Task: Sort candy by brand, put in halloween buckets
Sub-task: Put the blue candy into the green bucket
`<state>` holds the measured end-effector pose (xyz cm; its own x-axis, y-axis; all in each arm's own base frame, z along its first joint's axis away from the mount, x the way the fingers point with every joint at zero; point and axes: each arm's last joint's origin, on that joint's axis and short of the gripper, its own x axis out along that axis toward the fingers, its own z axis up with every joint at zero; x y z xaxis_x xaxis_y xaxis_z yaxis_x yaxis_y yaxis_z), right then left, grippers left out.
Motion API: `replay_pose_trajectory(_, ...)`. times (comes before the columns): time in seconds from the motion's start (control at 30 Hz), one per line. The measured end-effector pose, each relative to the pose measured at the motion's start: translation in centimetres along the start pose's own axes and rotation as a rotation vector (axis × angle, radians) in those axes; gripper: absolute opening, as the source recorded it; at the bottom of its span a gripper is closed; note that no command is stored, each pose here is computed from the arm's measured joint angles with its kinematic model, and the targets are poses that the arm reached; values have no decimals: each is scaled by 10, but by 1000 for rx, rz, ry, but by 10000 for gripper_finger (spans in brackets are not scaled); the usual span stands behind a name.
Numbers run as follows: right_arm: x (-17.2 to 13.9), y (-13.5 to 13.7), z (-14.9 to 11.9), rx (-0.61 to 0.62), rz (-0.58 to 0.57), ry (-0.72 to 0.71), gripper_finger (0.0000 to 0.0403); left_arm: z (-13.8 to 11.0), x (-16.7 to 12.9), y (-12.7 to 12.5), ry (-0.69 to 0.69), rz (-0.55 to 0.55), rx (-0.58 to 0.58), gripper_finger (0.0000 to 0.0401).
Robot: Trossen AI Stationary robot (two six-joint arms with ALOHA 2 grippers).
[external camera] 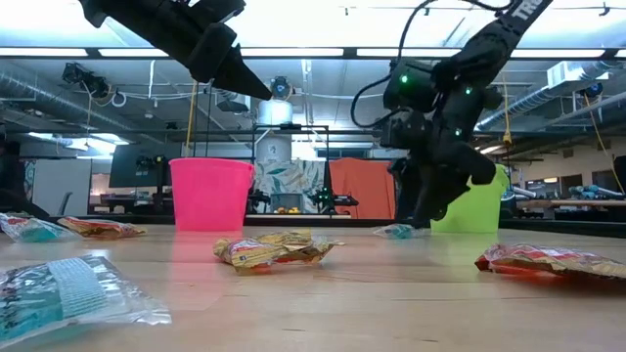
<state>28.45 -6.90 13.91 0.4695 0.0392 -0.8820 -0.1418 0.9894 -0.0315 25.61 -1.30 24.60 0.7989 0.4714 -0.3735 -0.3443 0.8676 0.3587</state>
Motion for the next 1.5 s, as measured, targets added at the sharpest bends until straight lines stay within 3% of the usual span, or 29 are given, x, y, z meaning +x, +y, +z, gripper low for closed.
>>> replay_pose_trajectory(0.33, 16, -1, -2, 18, 24, 15, 233, 0, 0, 0, 0, 0, 0, 165)
replay_pose_trajectory(0.8, 13, 1, 0, 15, 4, 3, 48, 0, 0, 0, 1, 0, 0, 165)
replay_pose_trajectory(0.97, 4, 6, 3, -6, -52, 14, 23, 0, 0, 0, 1, 0, 0, 165)
replay_pose_trajectory(1.2, -39, 23, 16, -58, -316, 29, 38, 0, 0, 0, 2, 1, 2, 165)
replay_pose_trajectory(1.5, -87, 65, 26, -317, -936, 120, 25, 0, 0, 0, -1, 1, 3, 165)
